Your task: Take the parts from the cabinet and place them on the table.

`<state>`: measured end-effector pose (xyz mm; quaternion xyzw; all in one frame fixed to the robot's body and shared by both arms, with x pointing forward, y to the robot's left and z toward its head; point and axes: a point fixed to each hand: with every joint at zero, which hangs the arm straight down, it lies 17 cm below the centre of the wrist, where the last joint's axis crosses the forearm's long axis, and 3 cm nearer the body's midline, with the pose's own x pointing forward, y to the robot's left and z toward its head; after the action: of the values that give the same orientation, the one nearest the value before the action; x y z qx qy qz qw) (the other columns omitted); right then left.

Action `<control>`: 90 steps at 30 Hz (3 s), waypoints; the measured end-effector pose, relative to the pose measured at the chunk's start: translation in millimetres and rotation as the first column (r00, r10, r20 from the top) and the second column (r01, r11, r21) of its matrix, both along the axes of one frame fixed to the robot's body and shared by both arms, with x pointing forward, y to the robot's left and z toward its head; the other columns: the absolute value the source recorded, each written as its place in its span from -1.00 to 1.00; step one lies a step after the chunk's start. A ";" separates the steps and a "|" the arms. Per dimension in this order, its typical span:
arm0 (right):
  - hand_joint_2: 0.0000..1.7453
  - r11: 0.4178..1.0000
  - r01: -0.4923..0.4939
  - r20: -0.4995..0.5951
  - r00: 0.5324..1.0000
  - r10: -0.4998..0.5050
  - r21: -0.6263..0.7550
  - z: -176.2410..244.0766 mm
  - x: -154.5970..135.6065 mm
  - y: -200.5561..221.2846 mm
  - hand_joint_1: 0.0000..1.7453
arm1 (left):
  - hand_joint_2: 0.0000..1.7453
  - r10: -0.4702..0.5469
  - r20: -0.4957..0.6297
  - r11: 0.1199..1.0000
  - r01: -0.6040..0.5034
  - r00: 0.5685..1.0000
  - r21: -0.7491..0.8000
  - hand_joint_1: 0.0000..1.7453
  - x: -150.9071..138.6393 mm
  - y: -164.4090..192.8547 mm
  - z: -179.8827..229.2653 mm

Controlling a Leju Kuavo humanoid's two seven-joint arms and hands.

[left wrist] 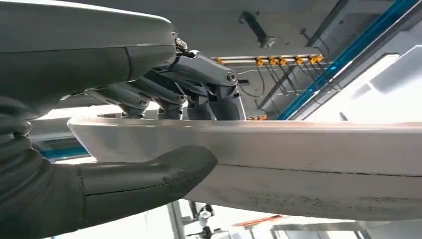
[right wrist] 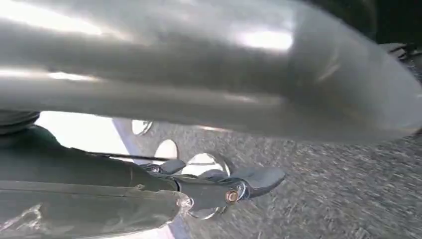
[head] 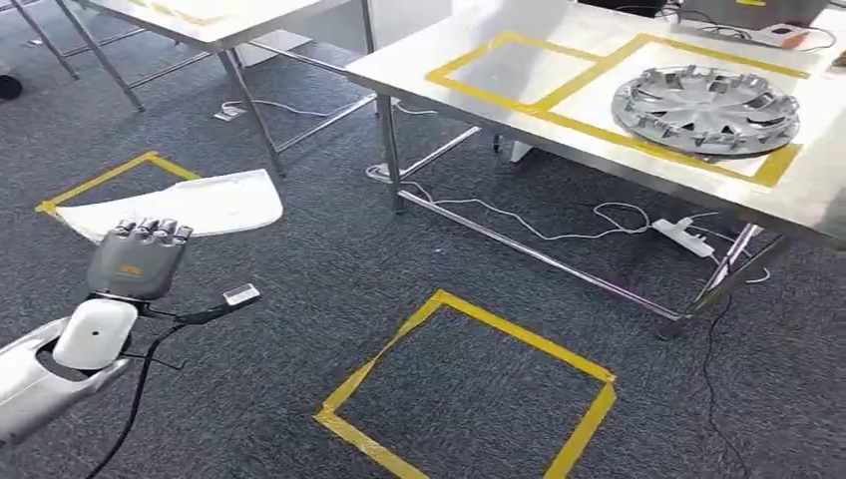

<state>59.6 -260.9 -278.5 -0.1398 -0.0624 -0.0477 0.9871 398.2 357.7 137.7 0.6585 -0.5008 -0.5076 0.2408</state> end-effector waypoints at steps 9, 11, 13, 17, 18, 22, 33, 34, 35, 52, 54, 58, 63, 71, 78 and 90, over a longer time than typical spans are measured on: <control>-1.00 1.000 0.001 -0.010 1.000 -0.002 -0.003 -0.6 -5.4 -1.8 -1.00 | 1.00 0.009 -0.004 1.000 -0.009 1.000 0.000 0.58 -1.3 1.0 -2.6; -1.00 1.000 0.001 -0.010 1.000 -0.001 -0.002 -0.6 -5.6 -1.2 -1.00 | 1.00 0.014 -0.007 1.000 -0.014 1.000 0.001 0.58 -1.8 1.4 -4.0; -1.00 1.000 0.001 -0.012 1.000 -0.001 -0.006 -0.6 -6.6 -2.0 -1.00 | 1.00 0.019 -0.012 1.000 -0.019 1.000 0.003 0.58 -2.2 2.0 -5.5; -1.00 1.000 -0.002 -0.009 1.000 0.002 -0.029 0.3 -3.2 -7.1 -1.00 | 1.00 0.044 -0.009 0.999 -0.044 0.999 0.006 0.58 -2.7 9.3 -5.1; -1.00 1.000 -0.001 -0.007 1.000 0.001 -0.030 0.5 -2.6 -6.5 -1.00 | 1.00 0.049 -0.009 0.999 -0.049 0.999 0.006 0.58 -3.1 10.6 -5.2; -1.00 1.000 0.000 -0.009 1.000 -0.001 -0.031 0.4 -3.7 -7.3 -1.00 | 1.00 0.044 -0.017 0.999 -0.044 0.999 0.015 0.58 -4.3 10.6 -7.6; -1.00 1.000 -0.008 -0.010 1.000 0.007 -0.025 0.3 -3.9 -4.7 -1.00 | 1.00 -0.092 -0.084 0.993 0.098 0.992 0.059 0.58 -8.3 -6.1 -18.6; -1.00 1.000 -0.008 -0.011 1.000 0.007 -0.025 0.2 -4.8 -4.7 -1.00 | 1.00 -0.084 -0.078 0.994 0.089 0.993 0.058 0.58 -6.7 -3.2 -15.9; -1.00 1.000 -0.008 -0.011 1.000 0.008 -0.025 0.2 -4.4 -4.7 -1.00 | 1.00 -0.077 -0.071 0.995 0.081 0.995 0.054 0.58 -5.3 -1.0 -13.5; -1.00 1.000 -0.017 -0.018 1.000 0.017 -0.024 -0.2 -9.5 -3.3 -1.00 | 1.00 -0.012 -0.032 1.000 0.013 0.999 0.027 0.58 -3.2 13.5 -4.5; -1.00 1.000 -0.017 -0.013 1.000 0.016 -0.024 0.0 -7.1 -3.3 -1.00 | 1.00 -0.007 -0.027 0.999 0.008 1.000 0.037 0.58 -3.0 16.4 -2.9; -1.00 1.000 -0.016 -0.016 1.000 0.015 -0.023 -0.1 -8.0 -3.2 -1.00 | 1.00 -0.023 -0.041 0.998 0.026 0.999 0.051 0.58 -5.8 13.3 -7.6; -1.00 1.000 -0.018 -0.011 1.000 0.017 -0.024 0.1 -6.7 -3.6 -1.00 | 1.00 -0.036 -0.046 0.997 0.039 0.998 0.061 0.58 -6.4 11.2 -9.0; -1.00 1.000 -0.017 -0.010 1.000 0.016 -0.025 0.3 -3.7 -3.9 -1.00 | 1.00 -0.033 -0.027 0.998 0.034 0.999 0.053 0.58 -5.8 12.3 -4.4; -1.00 1.000 -0.004 -0.006 1.000 0.004 -0.026 0.6 -1.1 -4.9 -1.00 | 1.00 -0.055 -0.042 0.997 0.057 0.998 0.043 0.58 -6.9 3.3 -9.3; -1.00 1.000 -0.003 -0.017 1.000 0.003 -0.024 0.1 -5.9 -4.2 -1.00 | 1.00 -0.017 -0.005 0.999 0.017 1.000 0.045 0.58 -5.8 14.5 -0.5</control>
<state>53.8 -265.0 -278.4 -0.1522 -0.0549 -0.0444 0.9858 392.4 372.1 137.2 0.6582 -0.4941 -0.5225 0.2227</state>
